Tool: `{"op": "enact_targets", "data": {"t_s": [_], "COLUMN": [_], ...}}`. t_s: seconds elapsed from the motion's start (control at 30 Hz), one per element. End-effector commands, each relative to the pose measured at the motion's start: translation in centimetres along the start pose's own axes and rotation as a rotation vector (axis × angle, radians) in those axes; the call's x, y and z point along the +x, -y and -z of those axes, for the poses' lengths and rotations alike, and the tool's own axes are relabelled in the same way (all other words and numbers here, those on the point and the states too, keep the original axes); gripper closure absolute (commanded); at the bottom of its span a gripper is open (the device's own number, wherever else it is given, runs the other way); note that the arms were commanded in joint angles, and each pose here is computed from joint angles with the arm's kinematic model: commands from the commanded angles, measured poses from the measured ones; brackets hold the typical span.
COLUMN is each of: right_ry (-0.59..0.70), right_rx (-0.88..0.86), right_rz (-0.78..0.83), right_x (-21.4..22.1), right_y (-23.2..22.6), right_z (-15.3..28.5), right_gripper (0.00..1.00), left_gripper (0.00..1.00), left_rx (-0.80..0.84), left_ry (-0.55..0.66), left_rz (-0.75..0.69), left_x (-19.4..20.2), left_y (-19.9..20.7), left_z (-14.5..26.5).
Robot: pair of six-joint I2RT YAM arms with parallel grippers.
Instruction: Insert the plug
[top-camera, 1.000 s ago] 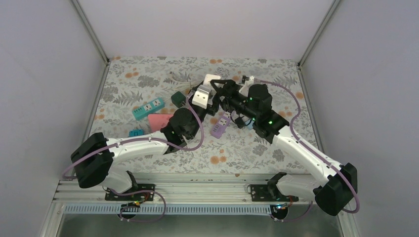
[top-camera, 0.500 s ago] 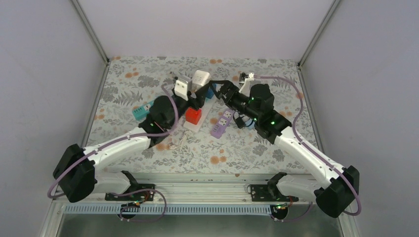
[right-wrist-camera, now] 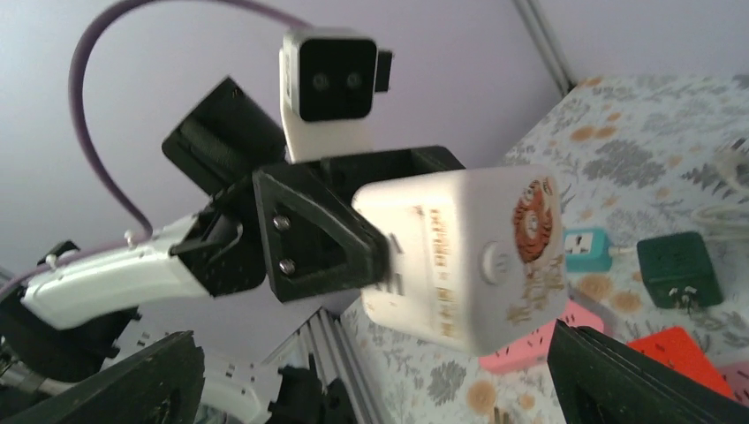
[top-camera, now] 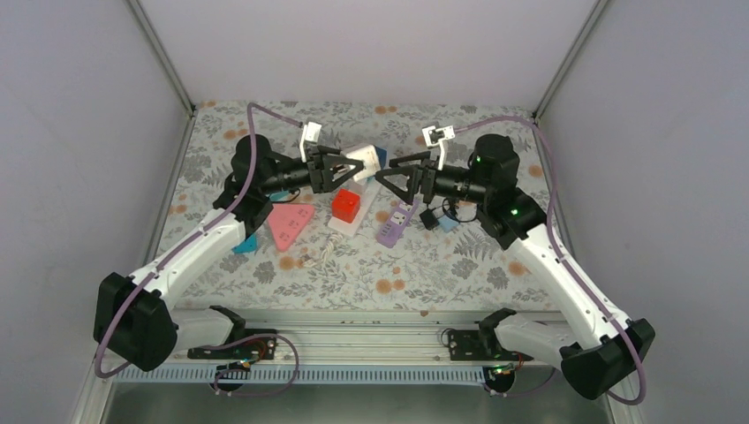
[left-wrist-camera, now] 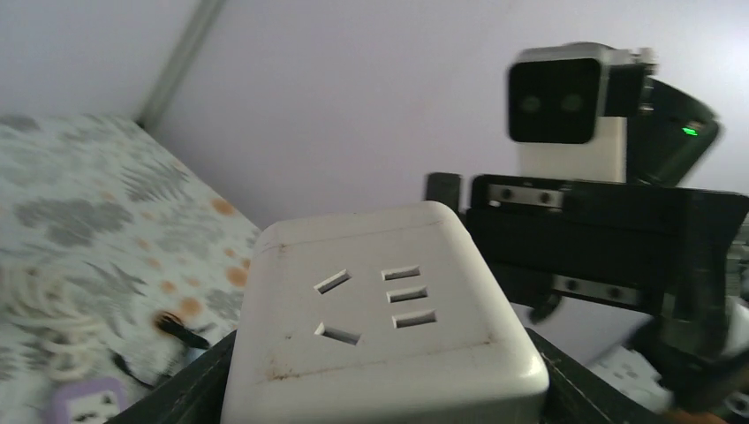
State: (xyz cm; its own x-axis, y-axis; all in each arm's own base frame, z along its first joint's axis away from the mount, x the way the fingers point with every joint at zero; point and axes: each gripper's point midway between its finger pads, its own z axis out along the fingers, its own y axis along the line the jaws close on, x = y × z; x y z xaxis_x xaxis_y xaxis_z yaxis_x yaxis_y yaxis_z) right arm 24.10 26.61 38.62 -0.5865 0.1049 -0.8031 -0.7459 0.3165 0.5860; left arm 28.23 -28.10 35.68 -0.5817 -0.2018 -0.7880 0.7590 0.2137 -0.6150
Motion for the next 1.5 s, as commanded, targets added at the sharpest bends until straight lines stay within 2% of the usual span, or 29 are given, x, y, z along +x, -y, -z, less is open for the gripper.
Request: {"op": "enact_targets", "data": {"t_s": [0.0, 0.07, 0.33, 0.67, 0.97, 1.17, 1.23, 1.47], "right_ry": [-0.092, -0.124, -0.167, -0.145, -0.156, -0.157, -0.15, -0.112], "right_rx": [-0.086, -0.136, -0.155, -0.318, -0.383, -0.42, -0.427, -0.413], "right_rz": [-0.015, -0.048, -0.199, -0.185, -0.178, -0.172, -0.168, -0.125], "right_x": [2.2, 2.6, 3.4, 2.8, 2.4, 2.9, 2.8, 2.6], "right_y": [-1.0, -1.5, 0.1, -2.8, -4.1, -4.9, -5.1, -4.9], "right_z": [0.4, 0.2, -1.3, -1.6, -2.4, -2.3, -2.2, -2.4], "right_gripper": [0.0, 0.0, 0.0, 0.01, 0.2, 0.17, 0.2, 0.41], "left_gripper": [0.46, 0.46, 0.46, 0.46, 0.46, 0.45, 0.45, 0.42], "left_rx": [0.209, 0.226, 0.284, 0.32, 0.313, 0.314, 0.312, 0.305], "left_ry": [-0.112, -0.121, -0.154, -0.167, -0.159, -0.15, -0.147, -0.146], "left_rz": [0.06, 0.067, 0.103, 0.085, 0.052, 0.031, 0.027, 0.019], "left_x": [0.6, 0.6, 1.2, 1.4, 1.3, 1.2, 1.3, 1.4], "left_y": [4.2, 4.5, 4.8, 5.4, 5.5, 5.5, 5.5, 5.6], "left_z": [1.0, 1.1, 1.4, 1.7, 1.7, 1.8, 1.8, 2.0]}}
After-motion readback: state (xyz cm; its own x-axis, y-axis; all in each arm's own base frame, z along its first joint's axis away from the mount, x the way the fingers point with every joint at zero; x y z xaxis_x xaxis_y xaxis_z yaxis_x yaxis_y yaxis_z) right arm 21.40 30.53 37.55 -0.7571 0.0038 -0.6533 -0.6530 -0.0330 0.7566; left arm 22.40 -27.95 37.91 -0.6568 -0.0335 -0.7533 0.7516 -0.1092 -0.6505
